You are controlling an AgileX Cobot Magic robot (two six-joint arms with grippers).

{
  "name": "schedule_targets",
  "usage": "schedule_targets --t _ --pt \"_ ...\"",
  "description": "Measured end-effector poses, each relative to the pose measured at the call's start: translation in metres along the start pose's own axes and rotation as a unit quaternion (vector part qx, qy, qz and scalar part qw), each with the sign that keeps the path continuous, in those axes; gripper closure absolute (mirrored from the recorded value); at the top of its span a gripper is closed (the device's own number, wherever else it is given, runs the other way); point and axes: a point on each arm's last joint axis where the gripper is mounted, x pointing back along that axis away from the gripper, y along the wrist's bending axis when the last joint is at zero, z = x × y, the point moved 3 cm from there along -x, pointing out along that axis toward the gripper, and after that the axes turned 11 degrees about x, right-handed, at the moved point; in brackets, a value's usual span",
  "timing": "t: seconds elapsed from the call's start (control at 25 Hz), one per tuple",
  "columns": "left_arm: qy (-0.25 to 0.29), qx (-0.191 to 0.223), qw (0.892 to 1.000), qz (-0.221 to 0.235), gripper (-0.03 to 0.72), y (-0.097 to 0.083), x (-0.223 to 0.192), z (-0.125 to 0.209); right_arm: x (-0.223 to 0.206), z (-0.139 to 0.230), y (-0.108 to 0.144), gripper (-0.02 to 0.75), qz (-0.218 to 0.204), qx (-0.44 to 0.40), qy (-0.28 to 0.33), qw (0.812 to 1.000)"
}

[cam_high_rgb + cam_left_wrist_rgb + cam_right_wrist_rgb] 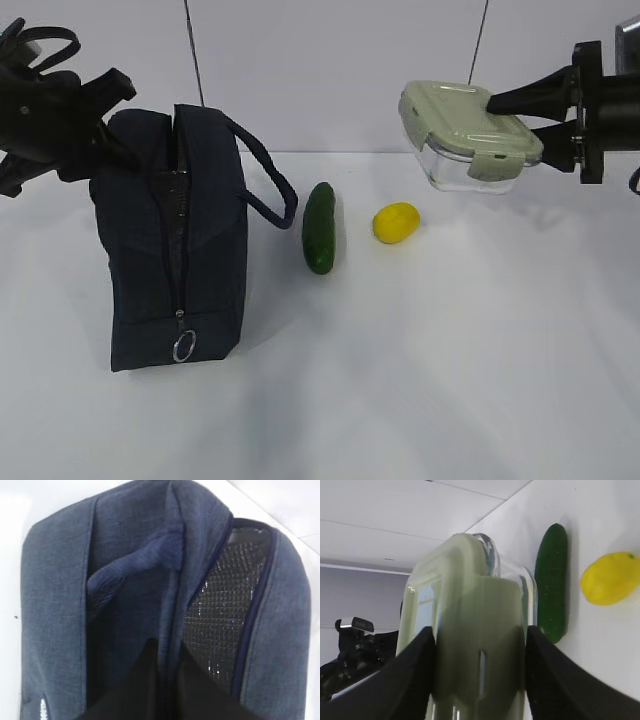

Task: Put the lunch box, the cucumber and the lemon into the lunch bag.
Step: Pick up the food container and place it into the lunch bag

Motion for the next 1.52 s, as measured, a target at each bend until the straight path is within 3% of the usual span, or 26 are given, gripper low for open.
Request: schedule_targets --t 0.4,0.68,0.96,1.52 --pt "-0.004 0.002 1.000 0.004 0.685 -0.006 -0.002 0.005 -0.049 0.017 0.046 0.330 -0.069 0.000 0.023 0.997" --pt "-0.008 0.002 1.000 -0.002 0.685 -0.004 -0.002 0.004 -0.077 0.015 0.092 0.330 -0.107 0.070 0.051 0.990" --pt "-0.008 0.003 1.000 -0.003 0.685 -0.004 -0.002 0.004 -0.109 0.026 0.123 0.330 -0.081 0.150 0.086 0.982" --pt "-0.014 0.008 1.000 -0.005 0.685 -0.003 -0.002 0.002 -0.142 0.043 0.140 0.330 -0.041 0.173 0.069 0.982"
